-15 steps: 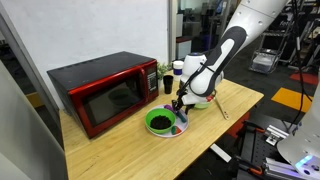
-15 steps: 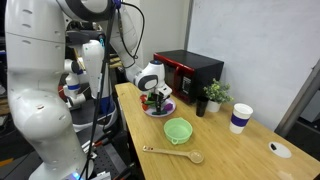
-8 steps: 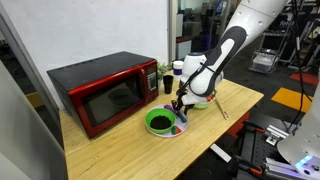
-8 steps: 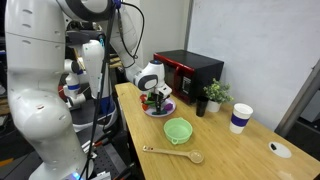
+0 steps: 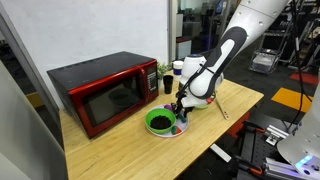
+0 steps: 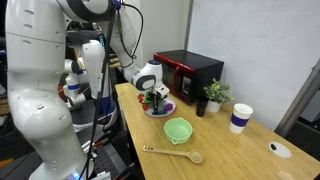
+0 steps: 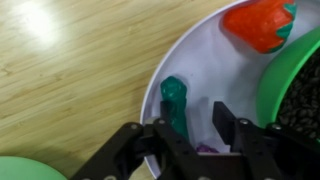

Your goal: Put the green object in the black cup

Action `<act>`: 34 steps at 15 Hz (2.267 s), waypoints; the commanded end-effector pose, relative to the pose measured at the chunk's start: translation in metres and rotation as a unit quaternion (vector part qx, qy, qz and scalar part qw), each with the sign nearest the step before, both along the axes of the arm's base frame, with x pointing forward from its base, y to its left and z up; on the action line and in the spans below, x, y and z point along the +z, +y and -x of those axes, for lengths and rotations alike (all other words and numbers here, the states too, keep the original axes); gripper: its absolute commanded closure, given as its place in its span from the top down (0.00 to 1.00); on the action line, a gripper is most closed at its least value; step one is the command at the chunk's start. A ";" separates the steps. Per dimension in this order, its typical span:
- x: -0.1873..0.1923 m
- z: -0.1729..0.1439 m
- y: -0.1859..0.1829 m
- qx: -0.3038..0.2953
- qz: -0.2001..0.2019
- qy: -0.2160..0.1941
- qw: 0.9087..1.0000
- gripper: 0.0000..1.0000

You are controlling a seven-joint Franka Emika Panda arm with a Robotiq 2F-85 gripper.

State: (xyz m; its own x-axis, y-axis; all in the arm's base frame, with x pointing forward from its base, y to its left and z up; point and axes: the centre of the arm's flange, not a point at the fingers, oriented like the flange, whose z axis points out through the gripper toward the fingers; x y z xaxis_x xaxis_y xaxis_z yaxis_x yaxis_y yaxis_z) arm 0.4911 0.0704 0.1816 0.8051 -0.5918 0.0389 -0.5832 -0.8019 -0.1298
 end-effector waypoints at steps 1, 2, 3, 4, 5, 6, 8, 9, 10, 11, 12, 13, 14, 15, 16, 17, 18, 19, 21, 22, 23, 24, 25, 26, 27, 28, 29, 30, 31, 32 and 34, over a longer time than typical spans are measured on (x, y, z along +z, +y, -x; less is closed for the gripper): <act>-0.011 0.005 -0.002 0.005 -0.001 -0.003 1.000 0.49; -0.012 0.006 -0.004 0.005 0.001 -0.003 1.000 0.49; -0.013 0.006 -0.007 0.005 0.004 -0.002 1.000 0.50; -0.015 0.006 -0.010 0.005 0.008 -0.001 1.000 0.49; -0.016 0.006 -0.012 0.004 0.010 -0.001 1.000 0.49; -0.017 0.007 -0.015 0.004 0.012 0.000 1.000 0.49; -0.020 0.008 -0.020 0.004 0.016 -0.001 1.000 0.49; -0.022 0.008 -0.021 0.004 0.017 -0.002 1.000 0.49; -0.024 0.009 -0.022 0.005 0.019 -0.002 1.000 0.49; -0.026 0.009 -0.023 0.006 0.019 -0.002 1.000 0.48; -0.027 0.010 -0.024 0.007 0.020 -0.002 1.000 0.48; -0.028 0.010 -0.024 0.009 0.020 -0.002 1.000 0.48; -0.028 0.009 -0.024 0.010 0.021 -0.003 1.000 0.46; -0.028 0.009 -0.024 0.011 0.020 -0.004 1.000 0.43; -0.028 0.009 -0.023 0.013 0.020 -0.005 1.000 0.21; -0.028 0.010 -0.023 0.015 0.021 -0.005 1.000 0.15; -0.027 0.009 -0.024 0.017 0.021 -0.007 1.000 0.08; -0.027 0.009 -0.025 0.018 0.022 -0.008 1.000 0.01; -0.024 0.008 -0.025 0.019 0.022 -0.011 1.000 0.06; -0.022 0.008 -0.025 0.020 0.023 -0.013 0.999 0.06; -0.019 0.007 -0.026 0.021 0.024 -0.016 0.999 0.06; -0.016 0.005 -0.028 0.020 0.025 -0.019 0.999 0.06; -0.010 0.003 -0.030 0.019 0.025 -0.024 0.999 0.06; -0.006 0.001 -0.032 0.018 0.025 -0.028 0.999 0.06; 0.001 -0.001 -0.034 0.017 0.026 -0.035 0.999 0.06; 0.009 -0.004 -0.037 0.017 0.023 -0.038 0.999 0.06; 0.018 -0.006 -0.038 0.017 0.023 -0.044 0.999 0.06; 0.028 -0.008 -0.040 0.018 0.018 -0.049 0.998 0.06; 0.039 -0.011 -0.041 0.017 0.015 -0.055 0.998 0.06; 0.052 -0.013 -0.041 0.015 0.009 -0.062 0.998 0.06; 0.077 -0.017 -0.044 0.011 0.004 -0.074 0.997 0.06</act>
